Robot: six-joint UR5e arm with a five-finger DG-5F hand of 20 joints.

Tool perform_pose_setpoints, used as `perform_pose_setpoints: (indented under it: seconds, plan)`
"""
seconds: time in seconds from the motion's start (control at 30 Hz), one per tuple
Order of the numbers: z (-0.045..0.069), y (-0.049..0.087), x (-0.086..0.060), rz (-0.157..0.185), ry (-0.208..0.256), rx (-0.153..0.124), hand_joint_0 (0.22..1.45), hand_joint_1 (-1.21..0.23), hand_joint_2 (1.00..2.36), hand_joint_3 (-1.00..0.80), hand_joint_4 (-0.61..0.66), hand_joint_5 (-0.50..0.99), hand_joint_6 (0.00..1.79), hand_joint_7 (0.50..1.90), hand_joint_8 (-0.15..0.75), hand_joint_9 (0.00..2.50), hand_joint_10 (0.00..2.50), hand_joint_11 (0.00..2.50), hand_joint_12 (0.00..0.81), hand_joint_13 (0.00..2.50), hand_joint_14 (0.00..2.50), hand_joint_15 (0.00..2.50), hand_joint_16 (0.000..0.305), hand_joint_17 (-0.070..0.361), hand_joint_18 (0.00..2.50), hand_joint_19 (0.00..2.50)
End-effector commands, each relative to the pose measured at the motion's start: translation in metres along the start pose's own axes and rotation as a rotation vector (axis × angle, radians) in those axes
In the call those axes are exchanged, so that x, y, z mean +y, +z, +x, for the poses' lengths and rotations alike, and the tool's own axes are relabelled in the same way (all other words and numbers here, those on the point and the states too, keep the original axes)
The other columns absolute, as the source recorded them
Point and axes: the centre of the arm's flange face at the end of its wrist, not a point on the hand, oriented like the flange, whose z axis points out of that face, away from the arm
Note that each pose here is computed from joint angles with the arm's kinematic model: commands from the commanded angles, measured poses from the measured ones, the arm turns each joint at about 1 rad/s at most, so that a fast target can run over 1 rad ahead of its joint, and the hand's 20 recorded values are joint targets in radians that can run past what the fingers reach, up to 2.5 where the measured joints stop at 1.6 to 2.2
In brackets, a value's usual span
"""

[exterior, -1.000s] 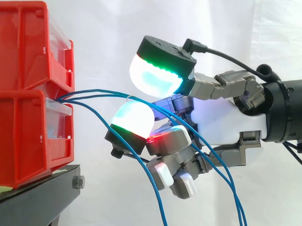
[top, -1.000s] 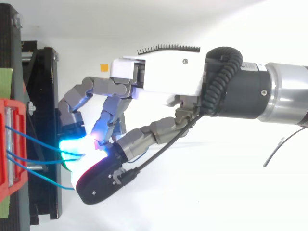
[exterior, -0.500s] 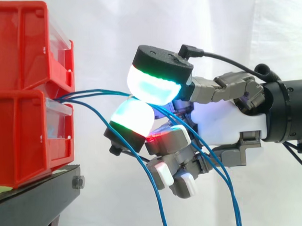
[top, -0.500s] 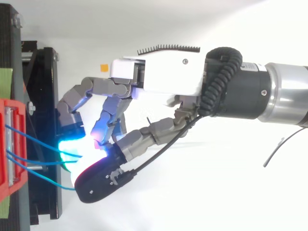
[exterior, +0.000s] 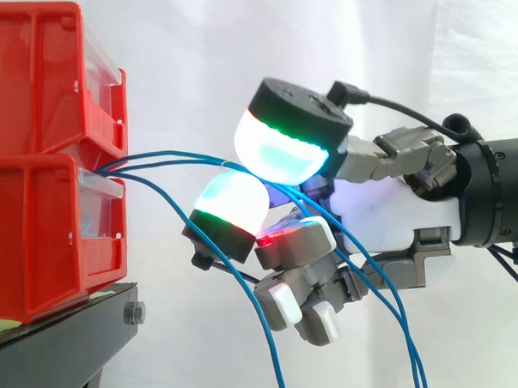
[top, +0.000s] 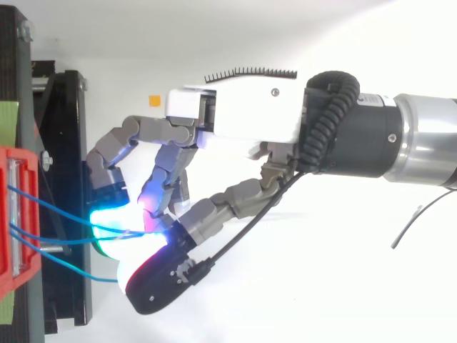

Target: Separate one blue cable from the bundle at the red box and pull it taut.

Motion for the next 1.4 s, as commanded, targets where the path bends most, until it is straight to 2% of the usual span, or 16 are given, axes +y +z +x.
perform_pose_setpoints:
  seconds: [0.0,0.07,0.1,0.17,0.3,0.4,0.43,0.5,0.7,0.77,0.83,1.0,1.1,1.17,1.23,1.37]
  plan:
    - [0.0003,0.0001,0.0002,0.0,0.0,0.0,0.5,-0.68,1.0,-0.5,0.14,-0.15,0.9,1.14,0.328,1.24,0.02,1.31,0.412,1.09,0.03,0.76,0.059,0.132,1.05,0.9]
    - [-0.0007,0.0002,0.0002,-0.002,0.0,0.0,0.52,-0.57,1.0,-0.5,0.13,-0.16,0.89,1.15,0.316,1.23,0.02,1.3,0.402,1.08,0.03,0.77,0.057,0.128,1.03,0.91]
    - [0.0004,0.0002,0.0004,-0.002,0.0,0.001,0.53,-0.56,1.0,-0.5,0.13,-0.16,0.89,1.15,0.308,1.23,0.02,1.3,0.4,1.08,0.03,0.77,0.056,0.126,1.03,0.92]
    - [0.0004,0.0001,0.0002,0.0,0.0,0.001,0.63,-0.64,1.0,-0.5,0.1,-0.18,0.88,1.13,0.29,1.2,0.03,1.3,0.39,1.06,0.03,0.77,0.053,0.12,1.0,0.94]
    - [0.0005,-0.0001,-0.0004,0.0,0.0,0.001,0.66,-0.76,1.01,-0.36,0.07,-0.19,0.88,1.15,0.288,1.16,0.03,1.29,0.39,1.04,0.03,0.77,0.054,0.121,0.98,0.93]
    - [0.0003,-0.0002,-0.0005,0.001,0.0,0.0,0.67,-0.85,1.02,-0.21,0.0,-0.2,0.9,1.24,0.283,1.13,0.02,1.29,0.387,1.02,0.03,0.76,0.054,0.121,0.97,0.92]
    - [0.0015,0.0001,0.0004,0.0,0.0,0.001,0.69,-0.89,1.02,-0.13,0.0,-0.21,0.92,1.22,0.276,1.1,0.03,1.28,0.39,1.01,0.03,0.76,0.054,0.122,0.95,0.91]
    - [0.0014,0.0001,-0.0001,-0.002,0.0,0.0,0.71,-0.9,1.03,-0.11,0.03,-0.22,0.92,1.21,0.273,1.06,0.02,1.25,0.383,0.99,0.03,0.76,0.054,0.121,0.94,0.9]
    - [0.0007,0.0001,0.0003,0.001,0.0,-0.006,0.79,-0.92,1.01,-0.33,0.06,-0.21,0.92,1.11,0.275,1.07,0.02,1.25,0.378,0.97,0.03,0.75,0.053,0.12,0.9,0.88]
    - [0.0008,0.0,-0.0003,0.001,0.0,-0.006,0.82,-0.91,1.0,-0.5,0.06,-0.2,0.91,1.14,0.272,1.07,0.03,1.26,0.374,0.97,0.03,0.75,0.053,0.119,0.9,0.87]
    - [0.0007,0.0003,0.0004,-0.001,0.0,-0.007,0.83,-0.92,1.0,-0.5,0.07,-0.2,0.92,1.15,0.277,1.09,0.02,1.26,0.372,0.98,0.03,0.74,0.052,0.118,0.9,0.86]
    - [0.0008,-0.0002,-0.0005,0.002,0.0,-0.006,0.77,-0.93,1.0,-0.5,0.08,-0.18,0.92,1.17,0.279,1.14,0.03,1.27,0.369,0.99,0.03,0.74,0.052,0.118,0.93,0.83]
    - [0.0008,-0.0002,-0.0005,0.002,0.0,-0.006,0.67,-0.9,1.0,-0.5,0.1,-0.17,0.91,1.17,0.287,1.18,0.03,1.3,0.373,1.01,0.03,0.76,0.052,0.117,0.95,0.87]
    - [0.0008,-0.0002,-0.0005,0.002,0.0,-0.006,0.56,-0.84,1.0,-0.5,0.12,-0.17,0.91,1.16,0.297,1.21,0.02,1.31,0.386,1.03,0.03,0.76,0.054,0.121,0.97,0.9]
    - [0.002,-0.0002,-0.0003,0.002,0.0,-0.005,0.51,-0.76,1.0,-0.5,0.13,-0.17,0.91,1.14,0.315,1.23,0.03,1.3,0.4,1.05,0.03,0.76,0.057,0.129,1.01,0.89]
    - [0.0018,-0.0002,-0.0003,0.002,0.0,-0.006,0.52,-0.61,1.0,-0.5,0.12,-0.17,0.9,1.1,0.311,1.24,0.02,1.31,0.402,1.07,0.03,0.77,0.057,0.129,1.02,0.9]
